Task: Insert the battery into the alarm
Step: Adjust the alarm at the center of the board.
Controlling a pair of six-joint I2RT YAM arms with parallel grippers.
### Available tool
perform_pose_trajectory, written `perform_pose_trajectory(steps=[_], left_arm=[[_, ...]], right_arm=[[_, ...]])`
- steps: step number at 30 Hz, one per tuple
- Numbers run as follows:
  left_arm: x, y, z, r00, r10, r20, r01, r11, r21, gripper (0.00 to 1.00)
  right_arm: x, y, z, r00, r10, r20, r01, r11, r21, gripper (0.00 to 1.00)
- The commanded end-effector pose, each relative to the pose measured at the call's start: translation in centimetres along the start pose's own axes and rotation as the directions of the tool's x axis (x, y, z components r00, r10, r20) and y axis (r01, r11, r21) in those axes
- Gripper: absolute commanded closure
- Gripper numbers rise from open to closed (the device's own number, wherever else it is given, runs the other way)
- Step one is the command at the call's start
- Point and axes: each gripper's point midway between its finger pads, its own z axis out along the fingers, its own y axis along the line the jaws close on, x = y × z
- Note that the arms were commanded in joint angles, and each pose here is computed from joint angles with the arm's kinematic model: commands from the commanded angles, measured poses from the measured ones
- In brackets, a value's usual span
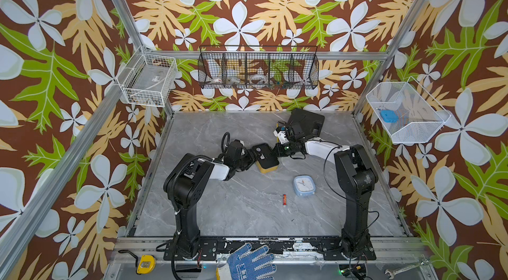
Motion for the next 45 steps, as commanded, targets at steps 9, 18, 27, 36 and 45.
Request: perform_pose_trajectory(steps=[9, 18, 27, 36, 45], left_arm=[[-0.8, -2.9, -0.6, 0.999, -0.021, 0.04, 0.015, 0.989, 0.144, 0.72], [-1.3, -3.5, -2.7, 0.996, -0.024, 0.09, 0.012, 0.992, 0.129, 0.78], [-2.3, -2.3, -5.2, 0.986, -0.052, 0.155, 0.061, 0.997, -0.048, 0.77], [-4.0, -1.8, -8.2, 0.977, -0.049, 0.208, 0.111, 0.948, -0.299, 0.8], [-2.5, -2.1, -9.3, 0.971, -0.139, 0.192, 0.189, 0.944, -0.272, 0.82]], right_arm=[[3.5, -1.3, 0.1, 0.986, 0.087, -0.144, -0.079, 0.995, 0.056, 0.94], [-1.5, -0.5, -4.7, 0.988, 0.143, 0.062, -0.141, 0.989, -0.034, 0.4], [-3.7, 3.7, -11.1, 0.88, -0.348, 0.324, 0.306, 0.936, 0.176, 0.31], [4.4, 14.2, -11.8, 0.295, -0.921, 0.256, 0.802, 0.384, 0.457, 0.31], [5.3, 14.7, -10.0, 0.221, -0.949, 0.227, 0.779, 0.311, 0.544, 0.29]])
